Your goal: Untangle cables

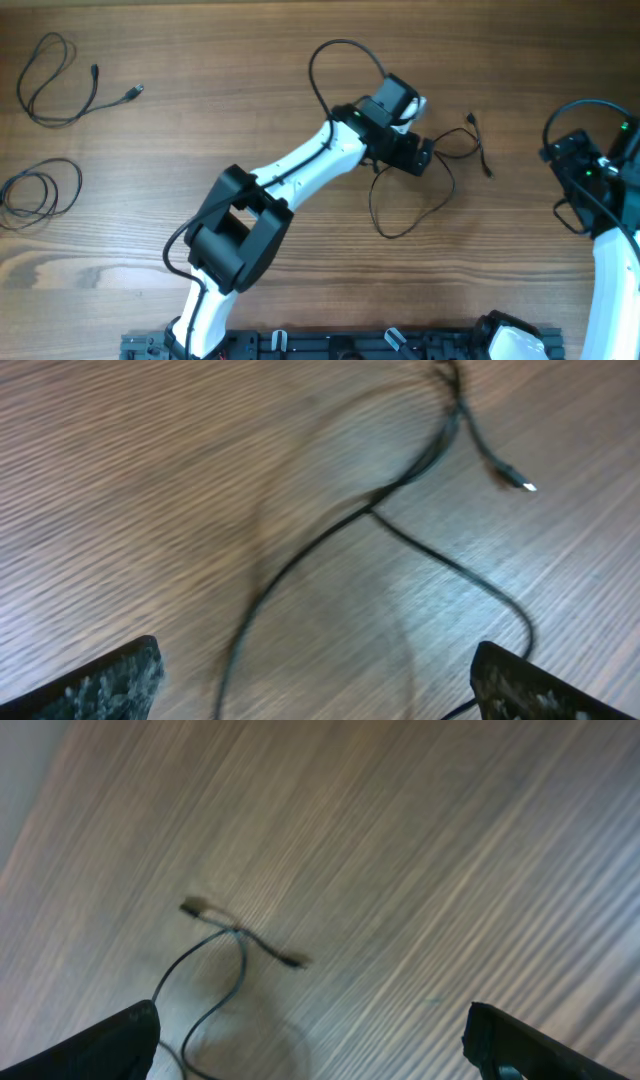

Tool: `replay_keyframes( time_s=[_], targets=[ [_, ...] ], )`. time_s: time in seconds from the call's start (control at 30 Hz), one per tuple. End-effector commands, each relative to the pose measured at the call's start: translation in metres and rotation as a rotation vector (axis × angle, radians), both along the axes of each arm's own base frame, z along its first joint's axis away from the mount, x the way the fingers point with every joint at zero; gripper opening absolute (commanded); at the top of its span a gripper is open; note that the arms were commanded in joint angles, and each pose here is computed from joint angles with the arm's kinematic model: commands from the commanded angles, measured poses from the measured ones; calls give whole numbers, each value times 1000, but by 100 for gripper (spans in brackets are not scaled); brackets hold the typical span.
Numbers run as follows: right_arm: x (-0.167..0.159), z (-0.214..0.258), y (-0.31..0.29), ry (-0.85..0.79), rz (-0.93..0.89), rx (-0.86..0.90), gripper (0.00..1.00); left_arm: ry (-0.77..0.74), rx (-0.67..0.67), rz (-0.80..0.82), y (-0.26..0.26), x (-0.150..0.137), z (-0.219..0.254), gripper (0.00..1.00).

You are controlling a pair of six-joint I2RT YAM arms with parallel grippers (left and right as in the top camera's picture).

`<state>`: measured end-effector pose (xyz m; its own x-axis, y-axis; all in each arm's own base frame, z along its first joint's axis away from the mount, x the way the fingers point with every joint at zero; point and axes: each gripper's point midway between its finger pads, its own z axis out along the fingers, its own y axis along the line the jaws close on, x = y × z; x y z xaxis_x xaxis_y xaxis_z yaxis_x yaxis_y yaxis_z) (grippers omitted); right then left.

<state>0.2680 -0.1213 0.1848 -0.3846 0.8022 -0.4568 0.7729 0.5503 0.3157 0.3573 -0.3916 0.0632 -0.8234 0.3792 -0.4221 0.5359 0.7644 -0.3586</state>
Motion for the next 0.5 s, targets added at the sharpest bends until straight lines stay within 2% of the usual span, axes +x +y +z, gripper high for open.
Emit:
replay_keyframes(
  time_s=[0.0, 0.1, 0.17, 0.27, 0.47],
  targets=[
    [-7, 12, -9, -3, 43, -50, 100, -245, 68, -101, -14, 14, 17, 100],
    [-8, 11, -8, 6, 49, -50, 100, -424, 128, -417, -31, 2, 18, 100],
    [-9, 11, -8, 11, 56, -53, 100, -472, 161, -535, -36, -6, 10, 100],
    [-11, 9, -7, 21, 58, -49, 100, -482, 161, -588, -41, -9, 0, 99],
    [-11, 8, -7, 24, 60, -48, 100, -541, 89, -585, -65, 6, -26, 98]
  ],
)
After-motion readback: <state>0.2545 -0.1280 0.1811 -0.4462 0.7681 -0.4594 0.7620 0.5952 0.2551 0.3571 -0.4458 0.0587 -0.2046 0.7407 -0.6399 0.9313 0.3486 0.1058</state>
